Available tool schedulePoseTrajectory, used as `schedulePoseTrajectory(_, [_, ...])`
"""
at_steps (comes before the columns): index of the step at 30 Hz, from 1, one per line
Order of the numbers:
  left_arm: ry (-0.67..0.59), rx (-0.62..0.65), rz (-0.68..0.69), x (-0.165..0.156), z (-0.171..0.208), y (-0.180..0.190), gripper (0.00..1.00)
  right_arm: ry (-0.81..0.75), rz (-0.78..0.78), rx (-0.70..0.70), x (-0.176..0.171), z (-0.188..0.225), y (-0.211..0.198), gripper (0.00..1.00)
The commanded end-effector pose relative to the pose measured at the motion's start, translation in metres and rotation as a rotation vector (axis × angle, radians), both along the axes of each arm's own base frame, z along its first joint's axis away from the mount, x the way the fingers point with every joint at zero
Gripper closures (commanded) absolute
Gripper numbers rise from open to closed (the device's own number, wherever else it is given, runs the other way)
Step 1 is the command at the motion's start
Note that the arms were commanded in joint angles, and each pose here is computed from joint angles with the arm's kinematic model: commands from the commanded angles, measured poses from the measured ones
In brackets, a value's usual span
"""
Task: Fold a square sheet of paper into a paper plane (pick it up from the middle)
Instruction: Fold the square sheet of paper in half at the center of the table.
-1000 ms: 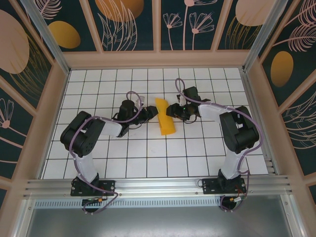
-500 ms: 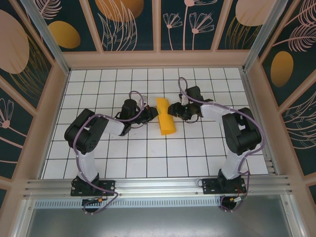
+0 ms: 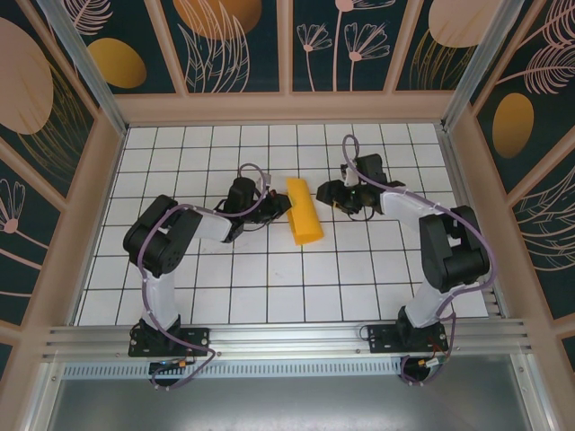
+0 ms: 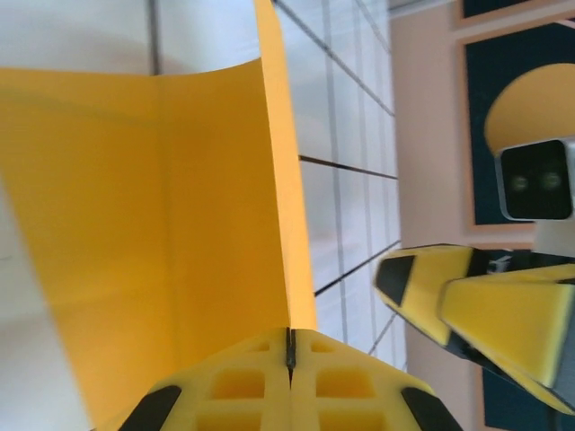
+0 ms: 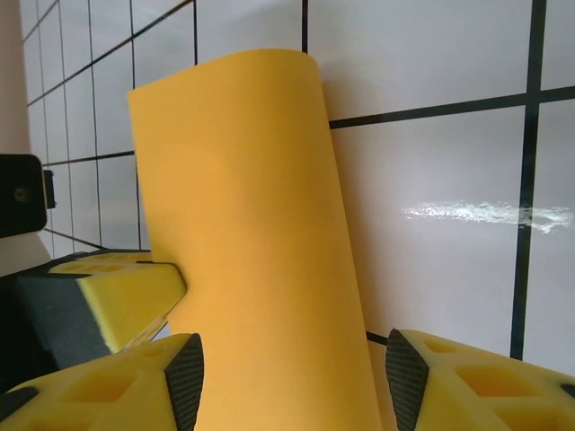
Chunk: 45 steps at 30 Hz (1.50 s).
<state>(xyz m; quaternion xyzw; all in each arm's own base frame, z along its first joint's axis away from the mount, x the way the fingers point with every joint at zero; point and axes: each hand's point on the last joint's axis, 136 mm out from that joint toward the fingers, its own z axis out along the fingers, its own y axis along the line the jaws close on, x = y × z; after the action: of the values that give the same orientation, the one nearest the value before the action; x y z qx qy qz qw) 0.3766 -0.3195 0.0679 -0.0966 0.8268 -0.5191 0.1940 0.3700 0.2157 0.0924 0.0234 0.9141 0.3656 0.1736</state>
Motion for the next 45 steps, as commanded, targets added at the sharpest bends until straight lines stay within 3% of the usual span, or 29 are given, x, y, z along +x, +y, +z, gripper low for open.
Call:
schedulePoseTrajectory(1, [0.058, 0.095, 0.039, 0.002, -0.026, 0.007, 1.00, 0.022, 0.091, -0.037, -0.004, -0.010, 0.013, 0.40])
schedulePoseTrajectory(16, [0.120, 0.114, 0.046, 0.000, -0.042, 0.009, 0.99, 0.111, 0.215, -0.173, -0.002, -0.055, 0.037, 0.41])
schedulePoseTrajectory(22, [0.111, 0.127, 0.056, 0.001, -0.036, 0.011, 0.86, 0.145, 0.215, -0.241, -0.003, -0.073, 0.029, 0.49])
schedulePoseTrajectory(29, [0.030, 0.347, 0.223, 0.019, -0.017, 0.052, 0.71, 0.166, 0.199, -0.373, -0.004, -0.098, 0.011, 0.56])
schedulePoseTrajectory(45, [-0.027, 0.355, 0.221, 0.023, -0.004, 0.052, 0.70, 0.210, 0.235, -0.450, -0.009, -0.118, 0.001, 0.58])
